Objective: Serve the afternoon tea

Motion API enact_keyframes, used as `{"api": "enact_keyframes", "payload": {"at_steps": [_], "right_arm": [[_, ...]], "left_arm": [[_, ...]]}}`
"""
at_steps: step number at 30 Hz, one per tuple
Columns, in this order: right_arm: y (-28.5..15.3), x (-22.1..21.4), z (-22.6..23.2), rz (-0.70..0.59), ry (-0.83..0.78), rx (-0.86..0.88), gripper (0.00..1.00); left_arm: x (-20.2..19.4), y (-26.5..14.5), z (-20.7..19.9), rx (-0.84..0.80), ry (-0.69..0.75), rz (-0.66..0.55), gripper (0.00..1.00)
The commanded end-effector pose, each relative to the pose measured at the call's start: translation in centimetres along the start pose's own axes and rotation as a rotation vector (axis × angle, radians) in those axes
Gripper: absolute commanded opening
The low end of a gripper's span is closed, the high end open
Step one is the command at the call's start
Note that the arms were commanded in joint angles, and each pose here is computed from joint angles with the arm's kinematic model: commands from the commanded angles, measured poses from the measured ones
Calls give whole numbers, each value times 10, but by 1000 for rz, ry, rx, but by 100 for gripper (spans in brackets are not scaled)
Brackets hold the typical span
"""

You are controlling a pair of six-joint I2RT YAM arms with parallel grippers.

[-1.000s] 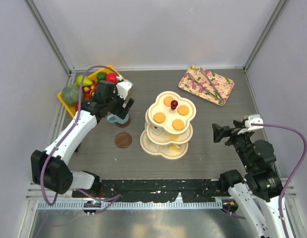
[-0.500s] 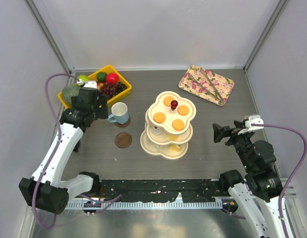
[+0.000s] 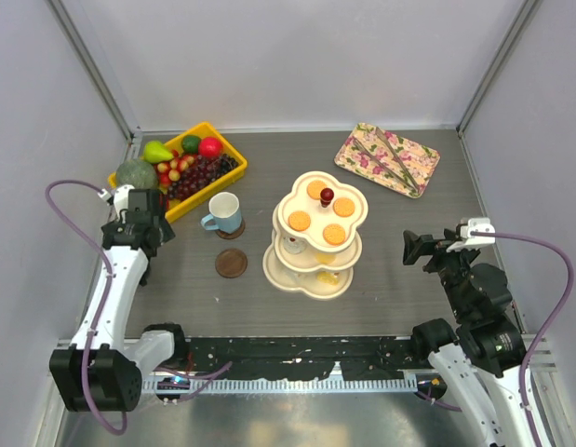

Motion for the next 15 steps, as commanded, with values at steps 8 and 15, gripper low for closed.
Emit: {"api": "enact_keyframes", "payload": {"at_steps": [8,15], "right_arm": [[-2,9,-10,-103,33,-101,97],[-1,7,-10,-100,30,-101,97]], "left_arm": [[8,49,7,128,-312,47,83],[23,71,4,169,-368,66,79]]}}
Point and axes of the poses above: each gripper's point midway between its finger pads, its own y axis out along the fingers, its own z axis along the line the jaws close on, x = y × z, the point moved 7 cm from there along -y, back along the fingers, and after that the axes turned 4 degrees about -y, right-handed, at the moved point
